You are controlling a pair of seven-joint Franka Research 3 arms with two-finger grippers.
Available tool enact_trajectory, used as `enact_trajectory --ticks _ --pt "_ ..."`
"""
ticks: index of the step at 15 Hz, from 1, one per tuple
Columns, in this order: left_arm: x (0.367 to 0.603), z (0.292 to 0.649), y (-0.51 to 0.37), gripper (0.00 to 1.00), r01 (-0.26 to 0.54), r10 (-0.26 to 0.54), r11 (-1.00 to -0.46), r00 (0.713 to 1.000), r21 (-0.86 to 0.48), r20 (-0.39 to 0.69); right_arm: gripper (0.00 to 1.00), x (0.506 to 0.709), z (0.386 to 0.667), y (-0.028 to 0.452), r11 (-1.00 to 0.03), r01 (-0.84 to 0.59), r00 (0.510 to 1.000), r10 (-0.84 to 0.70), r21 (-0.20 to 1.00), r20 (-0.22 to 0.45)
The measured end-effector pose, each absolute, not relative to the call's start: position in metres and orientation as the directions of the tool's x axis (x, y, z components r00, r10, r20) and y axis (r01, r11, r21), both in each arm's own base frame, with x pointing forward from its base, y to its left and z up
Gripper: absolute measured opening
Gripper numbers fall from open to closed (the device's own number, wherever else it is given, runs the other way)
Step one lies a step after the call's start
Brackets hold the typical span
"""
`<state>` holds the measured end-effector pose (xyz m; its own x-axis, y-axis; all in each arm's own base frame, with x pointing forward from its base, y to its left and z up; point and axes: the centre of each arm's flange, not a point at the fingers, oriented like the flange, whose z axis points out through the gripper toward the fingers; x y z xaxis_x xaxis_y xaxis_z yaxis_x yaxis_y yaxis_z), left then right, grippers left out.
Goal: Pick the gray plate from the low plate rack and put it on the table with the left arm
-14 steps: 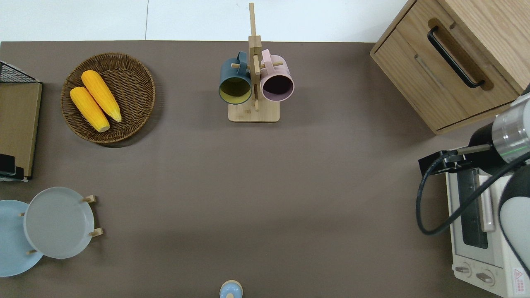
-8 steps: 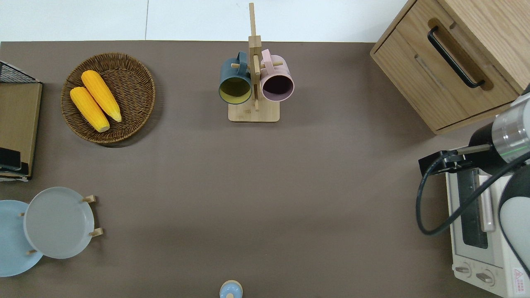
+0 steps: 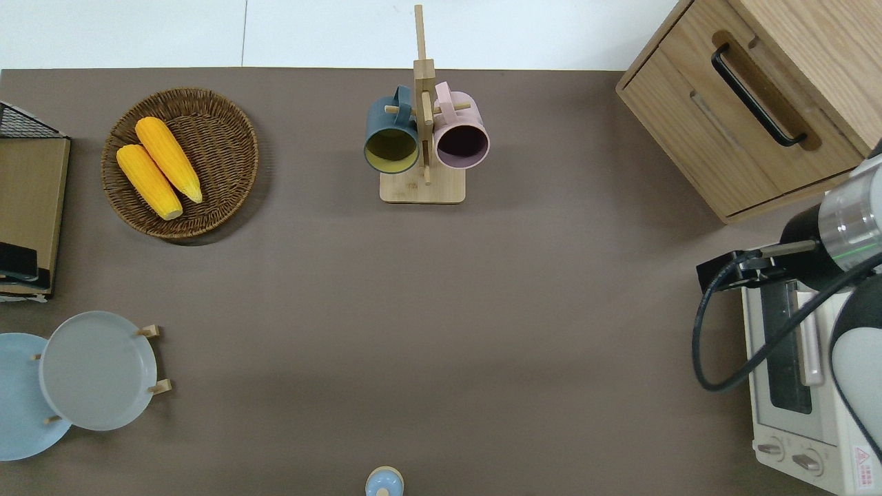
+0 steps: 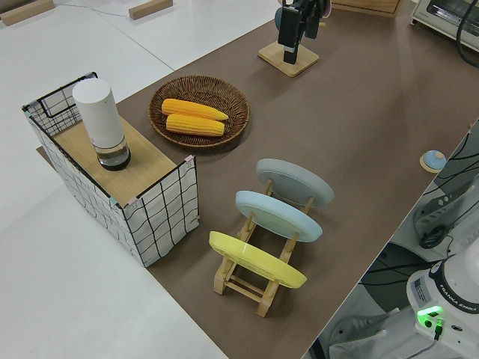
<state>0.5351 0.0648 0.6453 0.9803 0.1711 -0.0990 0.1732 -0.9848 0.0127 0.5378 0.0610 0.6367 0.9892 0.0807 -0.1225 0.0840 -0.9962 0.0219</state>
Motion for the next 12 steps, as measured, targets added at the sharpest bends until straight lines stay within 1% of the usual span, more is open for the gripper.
enact_trajectory --ticks 12 --pt "0.5379 0.6392 0.0709 1.0 0.181 0.181 -0.983 0.977 -0.014 -0.109 0.99 0.5378 0.6367 0.061 -0.996 0.084 0.989 0.081 0.022 -0.122"
